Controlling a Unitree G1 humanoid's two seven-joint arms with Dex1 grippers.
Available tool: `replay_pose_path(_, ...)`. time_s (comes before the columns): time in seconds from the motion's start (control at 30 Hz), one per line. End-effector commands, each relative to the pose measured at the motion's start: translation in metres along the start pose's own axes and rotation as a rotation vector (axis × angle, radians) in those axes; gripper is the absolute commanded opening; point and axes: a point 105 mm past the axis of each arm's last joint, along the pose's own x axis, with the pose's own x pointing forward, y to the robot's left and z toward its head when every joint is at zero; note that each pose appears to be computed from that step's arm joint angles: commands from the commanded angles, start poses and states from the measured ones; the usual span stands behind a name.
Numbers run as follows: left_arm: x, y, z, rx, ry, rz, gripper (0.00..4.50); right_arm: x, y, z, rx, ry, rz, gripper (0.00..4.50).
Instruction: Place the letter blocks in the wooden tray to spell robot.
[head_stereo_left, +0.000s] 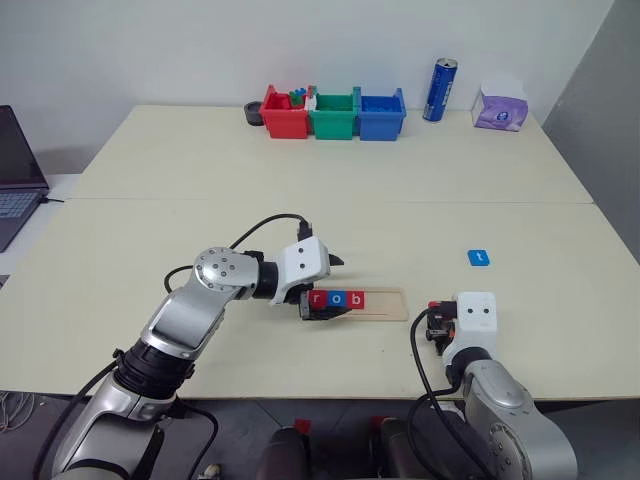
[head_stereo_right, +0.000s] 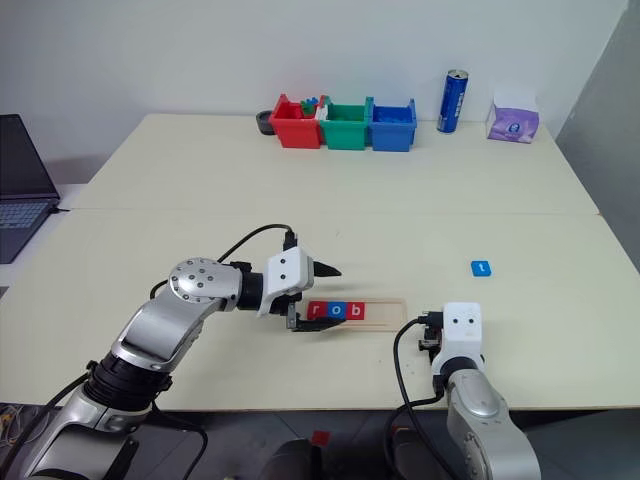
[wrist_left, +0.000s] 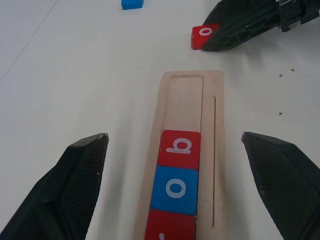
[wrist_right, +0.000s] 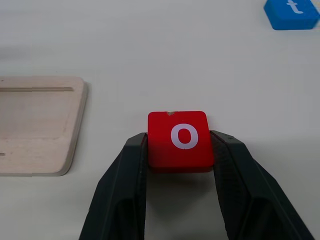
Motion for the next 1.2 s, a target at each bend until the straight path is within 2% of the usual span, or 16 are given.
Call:
replay_pose_path(0.03, -0.004, -0.001, 0.01, 0.038, -0.028, -0.003, 4.5, -0.003, -0.003, 0.003, 0.035, -0.021, -0.042, 1.46)
replay_pose_path(0.07, -0.004, -0.001, 0.011, 0.042, -0.028, -0.006, 4.5, -0.002, -0.001, 0.001, 0.055, -0.014, -0.043, 1.46)
replay_pose_path(0.17, -0.003, -0.001, 0.011, 0.048, -0.027, -0.009, 4.5, -0.002, 0.0, 0.0, 0.099, -0.01, -0.049, 2.49)
replay_pose_path(0.33, -0.004, -0.001, 0.011, 0.043, -0.026, -0.013, 4.5, -0.004, -0.008, 0.021, 0.121, -0.097, -0.072, 4.28)
replay_pose_path(0.37, -0.004, -0.001, 0.01, 0.043, -0.023, -0.013, 4.5, -0.005, -0.008, 0.027, 0.113, -0.125, -0.066, 4.47)
replay_pose_path(0.47, -0.006, -0.001, 0.008, 0.04, -0.018, -0.008, 4.5, -0.012, -0.003, 0.052, 0.05, -0.244, 0.01, 4.47)
replay_pose_path(0.6, -0.006, 0.001, 0.008, 0.037, -0.017, 0.001, 4.5, -0.012, 0.01, 0.077, -0.193, -0.324, 0.32, 4.47)
replay_pose_path(0.67, -0.005, 0.0, 0.008, 0.036, -0.02, -0.001, 4.5, -0.011, 0.005, 0.084, -0.307, -0.288, 0.51, 4.47)
replay_pose_path(0.8, -0.002, -0.003, 0.009, 0.04, -0.026, -0.013, 4.5, -0.01, -0.014, 0.069, -0.565, -0.096, 0.749, 4.47)
replay_pose_path(0.97, 0.0, -0.003, 0.011, 0.043, -0.032, -0.016, 4.5, -0.006, -0.029, 0.054, -0.698, 0.067, 0.903, 4.47)
replay_pose_path(1.2, 0.002, -0.006, 0.012, 0.046, -0.04, -0.028, 4.5, 0.013, -0.028, 0.048, -0.769, 0.124, 0.99, 4.47)
